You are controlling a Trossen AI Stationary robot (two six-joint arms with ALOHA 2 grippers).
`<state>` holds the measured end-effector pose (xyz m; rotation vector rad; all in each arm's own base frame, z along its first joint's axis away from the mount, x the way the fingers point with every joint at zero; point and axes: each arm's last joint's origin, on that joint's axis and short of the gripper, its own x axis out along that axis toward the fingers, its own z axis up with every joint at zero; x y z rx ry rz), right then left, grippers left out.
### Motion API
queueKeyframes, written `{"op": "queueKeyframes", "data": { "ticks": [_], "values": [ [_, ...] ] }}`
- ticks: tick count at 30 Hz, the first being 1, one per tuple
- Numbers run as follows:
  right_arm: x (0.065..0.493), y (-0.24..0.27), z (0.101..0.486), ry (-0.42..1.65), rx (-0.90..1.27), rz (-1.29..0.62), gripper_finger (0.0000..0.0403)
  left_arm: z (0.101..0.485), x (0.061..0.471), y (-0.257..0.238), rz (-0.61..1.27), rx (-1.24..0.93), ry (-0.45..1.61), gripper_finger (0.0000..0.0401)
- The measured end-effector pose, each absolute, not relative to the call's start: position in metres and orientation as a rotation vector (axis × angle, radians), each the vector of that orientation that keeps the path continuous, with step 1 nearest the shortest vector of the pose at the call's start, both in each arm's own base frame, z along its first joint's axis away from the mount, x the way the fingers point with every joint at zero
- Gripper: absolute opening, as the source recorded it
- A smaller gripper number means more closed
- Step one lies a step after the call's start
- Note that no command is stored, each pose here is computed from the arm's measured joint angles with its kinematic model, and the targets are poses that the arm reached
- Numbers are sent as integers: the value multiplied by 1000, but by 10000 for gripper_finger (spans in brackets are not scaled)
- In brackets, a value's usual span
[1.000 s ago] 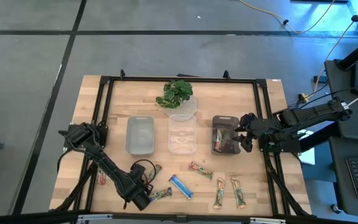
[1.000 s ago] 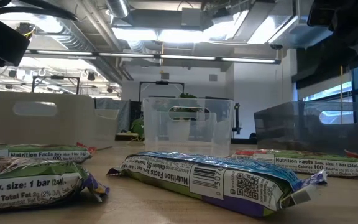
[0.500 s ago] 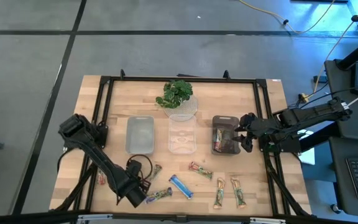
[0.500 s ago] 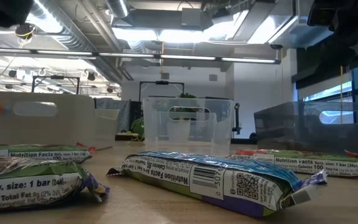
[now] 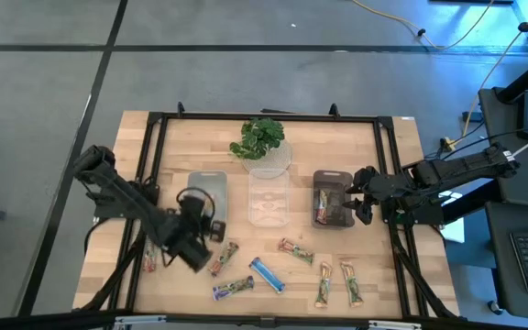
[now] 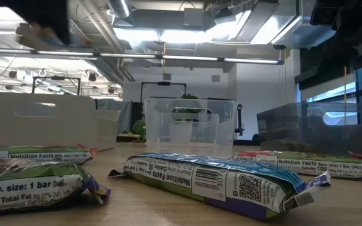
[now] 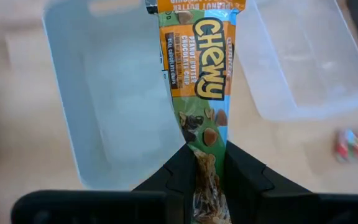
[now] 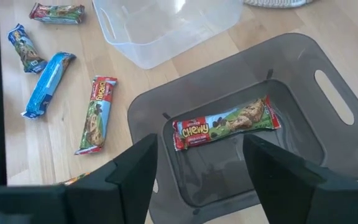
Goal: Pick and place Granola Bars by type
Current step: Put the left yellow granola bar into the gray bin
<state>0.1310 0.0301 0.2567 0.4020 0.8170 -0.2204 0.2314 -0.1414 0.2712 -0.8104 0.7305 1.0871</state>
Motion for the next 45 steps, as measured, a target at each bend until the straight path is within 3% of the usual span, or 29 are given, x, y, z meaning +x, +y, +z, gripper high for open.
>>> {"op": "queueKeyframes", "data": {
  "ticks": [9, 20, 27, 35, 45],
  "values": [
    [131, 30, 257, 809, 475, -251, 239, 264, 256, -98, 1200, -766, 856, 58],
    [131, 30, 257, 809, 480, -252, 239, 259, 263, -76, 1302, -816, 839, 58],
    [131, 30, 257, 809, 479, -252, 239, 226, 252, -69, 1400, -844, 920, 58],
    [131, 30, 257, 810, 477, -252, 239, 191, 249, -65, 1373, -900, 884, 58],
    [131, 30, 257, 810, 477, -252, 239, 175, 244, -59, 1386, -904, 871, 59]
  ]
}}
